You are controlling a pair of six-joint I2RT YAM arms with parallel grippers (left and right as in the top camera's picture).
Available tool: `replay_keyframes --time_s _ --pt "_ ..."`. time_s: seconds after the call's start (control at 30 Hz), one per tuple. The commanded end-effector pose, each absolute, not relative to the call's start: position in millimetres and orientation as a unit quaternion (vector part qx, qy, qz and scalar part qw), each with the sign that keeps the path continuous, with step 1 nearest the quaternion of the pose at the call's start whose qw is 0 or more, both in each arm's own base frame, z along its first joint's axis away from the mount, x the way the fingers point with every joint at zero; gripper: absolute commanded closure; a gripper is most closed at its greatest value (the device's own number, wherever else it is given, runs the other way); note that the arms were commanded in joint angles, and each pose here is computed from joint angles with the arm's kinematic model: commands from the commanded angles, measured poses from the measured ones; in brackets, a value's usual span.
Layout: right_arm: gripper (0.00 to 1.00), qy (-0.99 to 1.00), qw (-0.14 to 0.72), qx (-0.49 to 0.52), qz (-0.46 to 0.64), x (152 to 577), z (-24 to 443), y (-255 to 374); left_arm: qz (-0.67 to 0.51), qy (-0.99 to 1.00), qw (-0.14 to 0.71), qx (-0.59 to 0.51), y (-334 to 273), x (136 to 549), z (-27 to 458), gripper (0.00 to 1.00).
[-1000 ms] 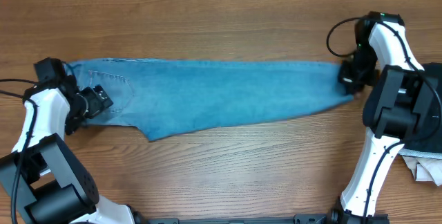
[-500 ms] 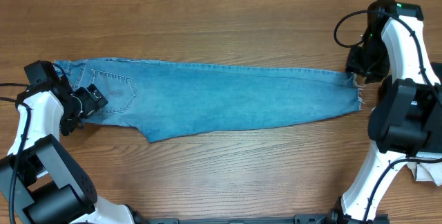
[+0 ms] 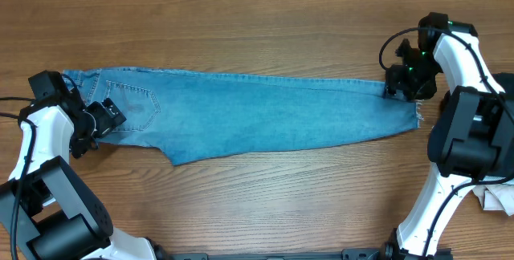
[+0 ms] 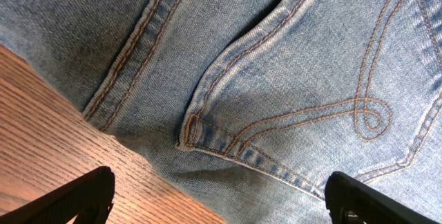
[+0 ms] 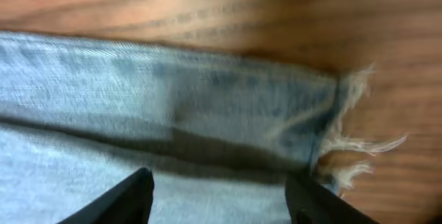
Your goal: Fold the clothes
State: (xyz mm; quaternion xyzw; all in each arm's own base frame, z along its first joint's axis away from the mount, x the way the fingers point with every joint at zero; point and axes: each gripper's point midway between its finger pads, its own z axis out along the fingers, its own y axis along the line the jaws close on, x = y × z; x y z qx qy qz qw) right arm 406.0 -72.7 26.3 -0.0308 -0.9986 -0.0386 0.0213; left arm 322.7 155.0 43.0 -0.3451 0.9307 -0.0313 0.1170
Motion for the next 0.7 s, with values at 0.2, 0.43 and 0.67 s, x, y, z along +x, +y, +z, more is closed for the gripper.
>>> replay_keyframes --time_s 0.2,0.43,0.67 --pt "0.3 -0.995 0.033 0.044 -0.08 392 4 -56 -0.036 0.935 0.113 -0.335 153 322 40 0.0" --pt "0.59 -0.995 0.031 0.059 -0.074 392 0 -59 -0.036 0.935 0.114 -0.335 153 322 40 0.0" --pt "0.96 -1.0 0.025 0.012 -0.01 399 14 -81 -0.037 0.935 0.112 -0.335 152 322 40 0.0"
